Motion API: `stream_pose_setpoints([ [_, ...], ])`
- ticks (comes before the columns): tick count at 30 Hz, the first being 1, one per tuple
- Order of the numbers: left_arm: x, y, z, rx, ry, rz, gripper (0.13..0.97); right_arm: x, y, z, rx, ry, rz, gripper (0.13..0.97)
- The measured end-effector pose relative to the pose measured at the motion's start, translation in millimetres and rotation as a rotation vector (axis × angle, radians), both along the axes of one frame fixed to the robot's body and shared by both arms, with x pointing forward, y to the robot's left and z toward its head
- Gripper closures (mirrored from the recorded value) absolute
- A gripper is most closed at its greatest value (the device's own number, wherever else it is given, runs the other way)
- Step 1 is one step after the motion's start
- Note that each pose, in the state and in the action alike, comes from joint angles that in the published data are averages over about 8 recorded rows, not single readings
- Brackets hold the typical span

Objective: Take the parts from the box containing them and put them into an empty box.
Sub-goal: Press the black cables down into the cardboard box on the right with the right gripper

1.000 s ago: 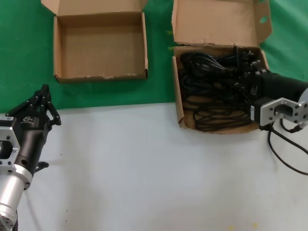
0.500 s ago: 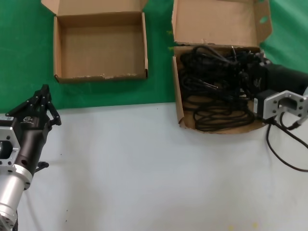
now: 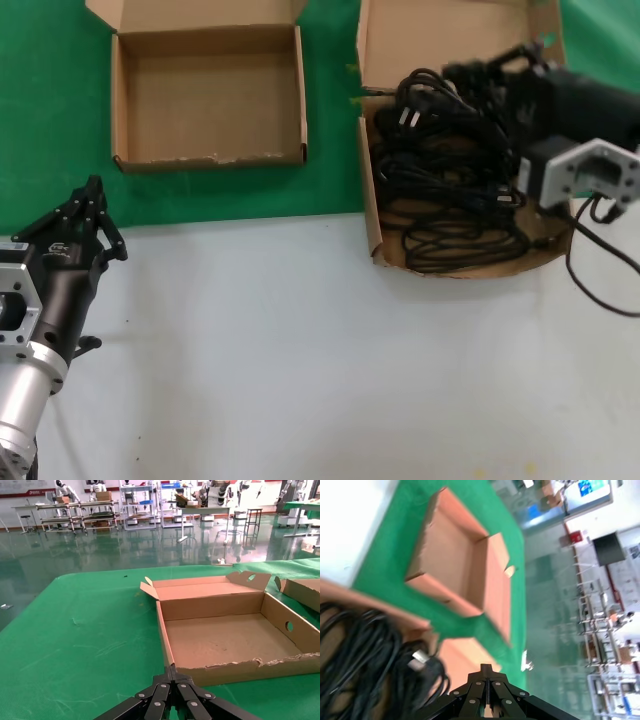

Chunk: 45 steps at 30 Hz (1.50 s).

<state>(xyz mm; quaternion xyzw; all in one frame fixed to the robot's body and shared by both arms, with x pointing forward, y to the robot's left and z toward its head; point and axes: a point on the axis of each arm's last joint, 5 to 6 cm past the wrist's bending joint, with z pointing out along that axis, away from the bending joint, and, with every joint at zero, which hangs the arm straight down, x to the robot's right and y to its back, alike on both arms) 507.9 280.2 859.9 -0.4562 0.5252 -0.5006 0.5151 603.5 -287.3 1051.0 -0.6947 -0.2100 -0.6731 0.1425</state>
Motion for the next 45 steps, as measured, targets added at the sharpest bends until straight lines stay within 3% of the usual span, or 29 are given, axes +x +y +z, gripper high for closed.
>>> stream_pose_setpoints([
  [5, 0.0, 0.0, 0.0, 0.000, 0.000, 0.000, 0.952, 1.7, 12.4, 8.8, -0.008, 0.002, 0.008, 0.945],
  [21, 0.0, 0.0, 0.0, 0.000, 0.000, 0.000, 0.952, 33.0, 6.2, -12.4, -0.009, 0.151, -0.099, 0.919],
  [30, 0.0, 0.0, 0.0, 0.000, 0.000, 0.000, 0.952, 43.0, -3.4, -18.9, -0.003, 0.199, -0.144, 0.827],
  [38, 0.0, 0.0, 0.0, 0.000, 0.000, 0.000, 0.952, 52.8, -5.4, -24.1, 0.020, 0.219, -0.163, 0.670],
  [45, 0.0, 0.0, 0.0, 0.000, 0.000, 0.000, 0.952, 60.2, -4.6, -26.2, 0.051, 0.212, -0.169, 0.643],
])
